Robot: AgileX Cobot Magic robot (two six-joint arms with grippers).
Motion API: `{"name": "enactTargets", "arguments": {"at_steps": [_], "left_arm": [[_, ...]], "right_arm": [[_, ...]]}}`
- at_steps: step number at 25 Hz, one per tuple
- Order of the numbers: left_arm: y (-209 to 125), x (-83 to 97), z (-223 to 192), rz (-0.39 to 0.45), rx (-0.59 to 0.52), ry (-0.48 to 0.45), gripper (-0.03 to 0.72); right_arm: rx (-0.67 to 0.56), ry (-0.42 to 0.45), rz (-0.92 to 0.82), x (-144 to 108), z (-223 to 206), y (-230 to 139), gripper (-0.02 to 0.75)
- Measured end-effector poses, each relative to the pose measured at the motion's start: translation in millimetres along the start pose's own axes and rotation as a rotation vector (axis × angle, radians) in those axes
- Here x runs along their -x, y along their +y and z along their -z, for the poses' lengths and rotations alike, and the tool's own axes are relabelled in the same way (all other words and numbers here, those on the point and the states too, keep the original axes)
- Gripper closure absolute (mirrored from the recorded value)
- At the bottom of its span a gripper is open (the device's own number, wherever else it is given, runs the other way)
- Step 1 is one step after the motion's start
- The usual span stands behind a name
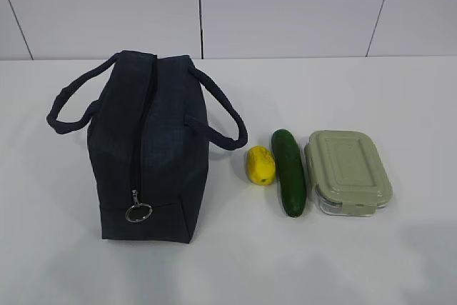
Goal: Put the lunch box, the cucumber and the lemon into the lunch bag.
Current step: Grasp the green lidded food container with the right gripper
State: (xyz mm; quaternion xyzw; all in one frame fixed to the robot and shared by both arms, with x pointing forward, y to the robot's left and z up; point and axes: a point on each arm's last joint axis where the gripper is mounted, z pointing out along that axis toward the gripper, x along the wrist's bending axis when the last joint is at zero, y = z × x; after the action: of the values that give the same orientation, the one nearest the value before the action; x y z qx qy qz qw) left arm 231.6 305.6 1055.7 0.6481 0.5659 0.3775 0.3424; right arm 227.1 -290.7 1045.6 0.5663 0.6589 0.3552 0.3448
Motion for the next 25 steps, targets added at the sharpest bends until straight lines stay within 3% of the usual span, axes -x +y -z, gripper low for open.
{"name": "enactTargets", "arguments": {"at_steps": [4, 11, 25], "left_arm": [[0.0, 0.0, 0.0, 0.000, 0.000, 0.000, 0.452], [0.0, 0.0, 0.0, 0.000, 0.000, 0.000, 0.452], [0.0, 0.0, 0.0, 0.000, 0.000, 0.000, 0.451]], "right_arm": [[0.028, 0.043, -0.018, -4.1, 6.1, 5.2, 0.384], [0.012, 0.252, -0.156, -18.0, -7.1, 34.7, 0.384], [-0.320, 0.692, -0.343, -35.2, -110.0, 102.3, 0.384]]}}
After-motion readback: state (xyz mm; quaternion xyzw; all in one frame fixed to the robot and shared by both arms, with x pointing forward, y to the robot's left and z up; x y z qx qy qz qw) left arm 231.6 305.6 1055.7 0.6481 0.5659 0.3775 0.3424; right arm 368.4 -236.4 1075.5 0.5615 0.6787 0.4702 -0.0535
